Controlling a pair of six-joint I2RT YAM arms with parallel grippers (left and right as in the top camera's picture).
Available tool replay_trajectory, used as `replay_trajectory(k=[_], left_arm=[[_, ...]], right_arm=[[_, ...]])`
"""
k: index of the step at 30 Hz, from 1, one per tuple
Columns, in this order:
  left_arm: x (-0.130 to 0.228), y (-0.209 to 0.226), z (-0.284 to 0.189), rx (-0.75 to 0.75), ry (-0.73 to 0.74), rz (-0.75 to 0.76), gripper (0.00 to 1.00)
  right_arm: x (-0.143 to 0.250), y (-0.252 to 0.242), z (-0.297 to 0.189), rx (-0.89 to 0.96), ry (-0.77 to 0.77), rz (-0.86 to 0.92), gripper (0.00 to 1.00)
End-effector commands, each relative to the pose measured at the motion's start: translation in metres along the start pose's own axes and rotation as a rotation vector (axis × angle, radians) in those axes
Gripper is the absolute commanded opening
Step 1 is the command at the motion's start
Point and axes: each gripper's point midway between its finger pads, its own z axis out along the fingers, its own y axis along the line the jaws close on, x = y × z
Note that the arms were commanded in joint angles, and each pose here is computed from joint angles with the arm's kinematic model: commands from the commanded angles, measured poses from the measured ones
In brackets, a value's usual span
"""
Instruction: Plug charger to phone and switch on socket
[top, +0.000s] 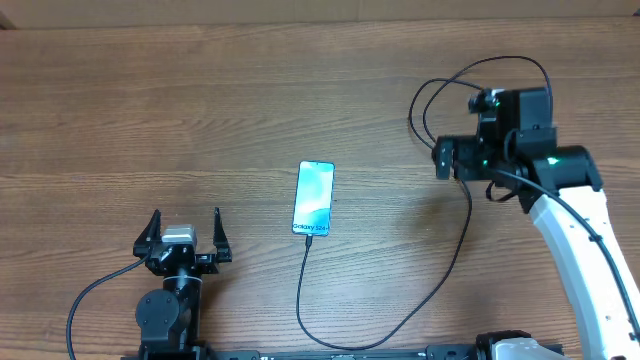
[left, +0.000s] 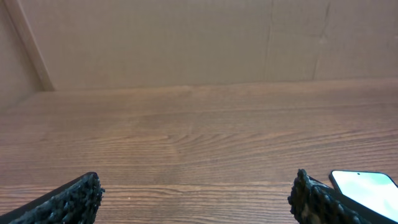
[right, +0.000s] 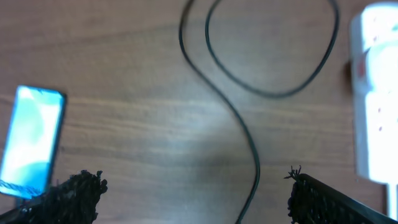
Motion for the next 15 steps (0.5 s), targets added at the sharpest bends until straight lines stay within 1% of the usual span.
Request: replay_trajectory(k=[1,6,15], left_arm=[[-0.001,0.000,0.000,0.000,-0.008,0.026,0.99],[-0.001,0.000,0.000,0.000,-0.008,0.026,0.99],[-0.001,0.000,0.000,0.000,-0.008,0.026,1.00]], right_arm=[[0.022,0.000,0.011,-0.001,0.055,-0.014,1.00],[0.038,-0.002,0.019,0.002,0.097,-0.011,1.00],[0.031,0.000,0.002,-0.003,0.033,-0.015,1.00]])
